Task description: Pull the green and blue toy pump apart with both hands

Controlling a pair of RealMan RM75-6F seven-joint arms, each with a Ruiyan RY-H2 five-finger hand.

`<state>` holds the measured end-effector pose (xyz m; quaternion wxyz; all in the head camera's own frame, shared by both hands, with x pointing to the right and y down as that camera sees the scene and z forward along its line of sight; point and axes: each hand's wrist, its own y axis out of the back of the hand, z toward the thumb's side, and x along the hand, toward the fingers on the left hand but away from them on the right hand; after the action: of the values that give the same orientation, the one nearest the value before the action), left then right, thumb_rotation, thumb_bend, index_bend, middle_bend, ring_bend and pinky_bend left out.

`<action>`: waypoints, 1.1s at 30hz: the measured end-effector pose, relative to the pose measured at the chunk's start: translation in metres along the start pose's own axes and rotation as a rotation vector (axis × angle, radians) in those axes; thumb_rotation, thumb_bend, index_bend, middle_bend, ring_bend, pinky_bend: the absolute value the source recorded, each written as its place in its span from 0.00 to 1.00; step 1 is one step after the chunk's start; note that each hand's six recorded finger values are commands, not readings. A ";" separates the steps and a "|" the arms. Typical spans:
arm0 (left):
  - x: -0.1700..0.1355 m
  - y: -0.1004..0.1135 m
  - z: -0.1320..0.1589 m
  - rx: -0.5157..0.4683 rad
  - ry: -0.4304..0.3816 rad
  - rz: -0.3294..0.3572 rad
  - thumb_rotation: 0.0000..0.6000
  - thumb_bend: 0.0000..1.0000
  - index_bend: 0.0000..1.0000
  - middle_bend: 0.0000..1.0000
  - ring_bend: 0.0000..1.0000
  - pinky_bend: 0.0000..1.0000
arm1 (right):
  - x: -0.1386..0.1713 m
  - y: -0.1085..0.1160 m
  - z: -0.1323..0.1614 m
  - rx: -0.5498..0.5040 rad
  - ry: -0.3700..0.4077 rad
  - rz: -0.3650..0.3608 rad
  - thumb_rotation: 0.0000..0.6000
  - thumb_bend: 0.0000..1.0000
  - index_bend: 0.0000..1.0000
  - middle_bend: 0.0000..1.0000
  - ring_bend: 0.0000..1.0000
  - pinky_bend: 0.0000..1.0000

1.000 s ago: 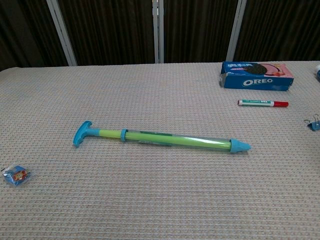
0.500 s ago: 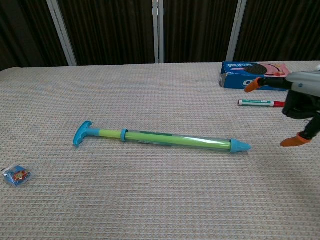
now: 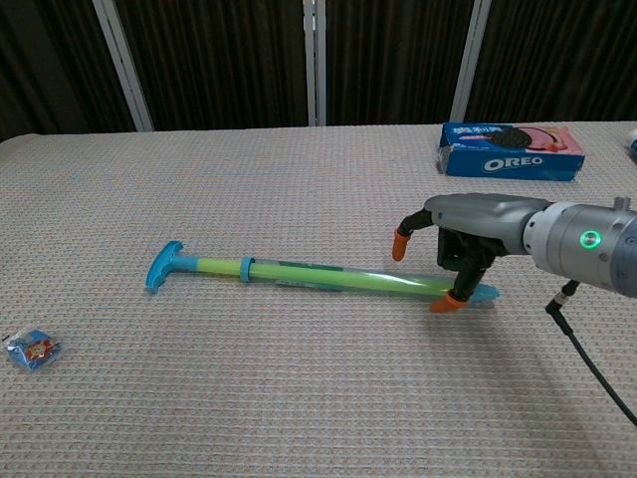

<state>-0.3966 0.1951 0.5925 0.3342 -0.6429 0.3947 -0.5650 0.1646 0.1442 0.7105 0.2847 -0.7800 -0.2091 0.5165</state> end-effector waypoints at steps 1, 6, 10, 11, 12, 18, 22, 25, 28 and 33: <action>0.000 0.000 0.000 0.000 0.000 0.000 1.00 0.00 0.00 0.00 0.00 0.00 | -0.001 -0.001 0.001 0.008 -0.003 -0.004 1.00 0.12 0.33 0.99 1.00 1.00; -0.001 0.000 0.000 0.000 -0.001 0.001 1.00 0.00 0.00 0.00 0.00 0.00 | -0.006 -0.003 0.006 0.040 -0.012 -0.024 1.00 0.13 0.35 0.99 1.00 1.00; -0.001 0.001 0.001 -0.003 -0.003 0.003 1.00 0.00 0.00 0.00 0.00 0.00 | -0.009 -0.004 0.008 0.046 -0.019 -0.034 1.00 0.15 0.37 0.99 1.00 1.00; -0.001 0.001 0.001 -0.004 -0.003 0.003 1.00 0.00 0.00 0.00 0.00 0.00 | -0.010 -0.004 0.008 0.050 -0.021 -0.035 1.00 0.15 0.38 0.99 1.00 1.00; -0.001 0.001 0.001 -0.004 -0.003 0.003 1.00 0.00 0.00 0.00 0.00 0.00 | -0.010 -0.005 0.009 0.053 -0.022 -0.035 1.00 0.16 0.39 0.99 1.00 1.00; -0.001 0.001 0.000 -0.006 -0.004 0.004 1.00 0.00 0.00 0.00 0.00 0.00 | -0.013 -0.009 0.010 0.072 -0.024 -0.038 1.00 0.21 0.43 0.99 1.00 1.00; -0.001 0.001 0.001 -0.004 -0.006 0.002 1.00 0.00 0.00 0.00 0.00 0.00 | -0.015 -0.012 0.012 0.084 -0.023 -0.041 1.00 0.22 0.44 0.99 1.00 1.00; 0.000 0.000 0.001 -0.001 -0.006 -0.002 1.00 0.00 0.00 0.00 0.00 0.00 | -0.016 -0.014 0.012 0.099 -0.024 -0.039 1.00 0.23 0.45 0.99 1.00 1.00; 0.001 -0.001 0.001 0.000 -0.005 -0.006 1.00 0.00 0.00 0.00 0.00 0.00 | -0.017 -0.016 0.012 0.103 -0.028 -0.033 1.00 0.26 0.51 0.99 1.00 1.00; 0.005 -0.004 0.004 0.002 -0.012 -0.016 1.00 0.00 0.00 0.00 0.00 0.00 | -0.015 -0.015 0.012 0.075 -0.030 -0.036 1.00 0.40 0.65 1.00 1.00 1.00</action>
<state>-0.3919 0.1925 0.5979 0.3327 -0.6492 0.3871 -0.5639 0.1468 0.1484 0.7270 0.3198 -0.7571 -0.2077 0.5305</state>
